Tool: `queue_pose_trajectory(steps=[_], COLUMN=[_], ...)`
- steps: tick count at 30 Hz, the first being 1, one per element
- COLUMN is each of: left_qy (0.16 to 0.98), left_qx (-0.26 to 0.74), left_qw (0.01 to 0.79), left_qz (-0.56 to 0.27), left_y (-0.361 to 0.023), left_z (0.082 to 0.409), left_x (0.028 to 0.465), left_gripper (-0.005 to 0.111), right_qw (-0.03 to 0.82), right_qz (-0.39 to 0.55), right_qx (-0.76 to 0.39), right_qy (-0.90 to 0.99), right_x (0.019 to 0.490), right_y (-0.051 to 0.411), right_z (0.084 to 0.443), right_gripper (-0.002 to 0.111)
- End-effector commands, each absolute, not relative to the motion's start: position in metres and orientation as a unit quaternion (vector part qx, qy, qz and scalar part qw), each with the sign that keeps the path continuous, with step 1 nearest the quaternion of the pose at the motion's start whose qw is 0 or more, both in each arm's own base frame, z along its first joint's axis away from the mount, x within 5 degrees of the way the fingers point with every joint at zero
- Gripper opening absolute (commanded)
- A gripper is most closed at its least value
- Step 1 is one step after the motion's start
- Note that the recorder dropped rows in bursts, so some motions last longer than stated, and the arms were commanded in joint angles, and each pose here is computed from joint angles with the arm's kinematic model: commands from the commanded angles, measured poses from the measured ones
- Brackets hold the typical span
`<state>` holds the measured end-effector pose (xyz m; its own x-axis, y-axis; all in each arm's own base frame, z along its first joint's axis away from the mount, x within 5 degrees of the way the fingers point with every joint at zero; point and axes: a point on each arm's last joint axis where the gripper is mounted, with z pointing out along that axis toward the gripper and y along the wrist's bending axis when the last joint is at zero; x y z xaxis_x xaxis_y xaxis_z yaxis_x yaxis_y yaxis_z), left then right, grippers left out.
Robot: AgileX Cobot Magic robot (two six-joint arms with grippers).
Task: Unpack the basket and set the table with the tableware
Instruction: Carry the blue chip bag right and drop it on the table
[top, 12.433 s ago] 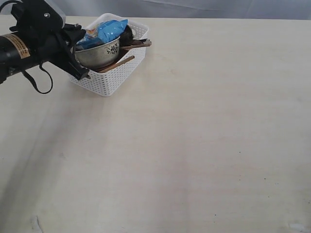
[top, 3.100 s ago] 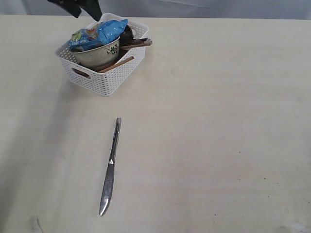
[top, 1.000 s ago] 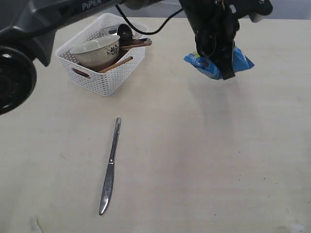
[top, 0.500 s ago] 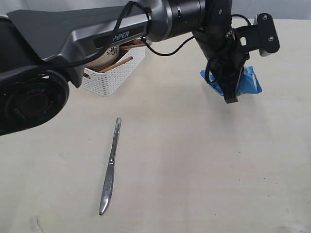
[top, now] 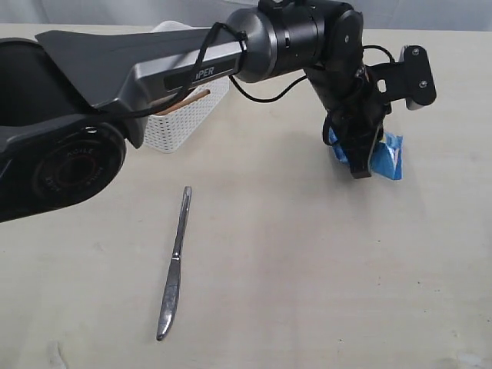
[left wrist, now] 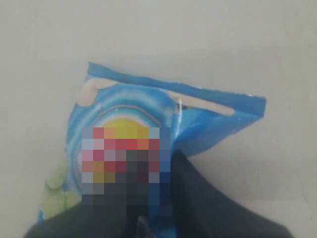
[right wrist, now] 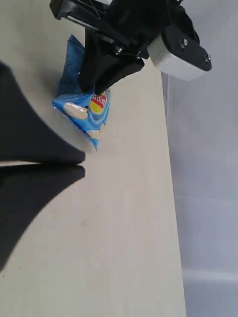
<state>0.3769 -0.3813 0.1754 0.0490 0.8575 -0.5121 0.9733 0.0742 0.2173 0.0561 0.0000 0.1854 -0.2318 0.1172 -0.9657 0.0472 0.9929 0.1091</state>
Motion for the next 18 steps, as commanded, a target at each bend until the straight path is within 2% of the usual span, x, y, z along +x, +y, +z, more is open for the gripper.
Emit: queue_pose_trajectory(steps=[1,5,11,18], left_qy=[0.682,0.680,0.676,0.694], left_qx=[0.670,0.669,0.671,0.644], left_qw=[0.271,0.275,0.277,0.287], left_qz=[-0.115,-0.115,-0.125,-0.141], left_y=[-0.386,-0.386,-0.382,-0.371], left_z=[0.173,0.177,0.204,0.256], left_x=[0.374,0.374,0.367,0.354], left_gripper=[0.028,0.034,0.054,0.056], right_qw=[0.620,0.620,0.620,0.620], right_qz=[0.028,0.028,0.028,0.028], right_qx=[0.049,0.049,0.049,0.049], right_qy=[0.782,0.782,0.782,0.782], right_x=[0.056,0.056,0.056,0.056], right_y=[0.000,0.000,0.000,0.000], right_z=[0.185,0.185,0.185,0.185], right_gripper=[0.000,0.000,0.000,0.000])
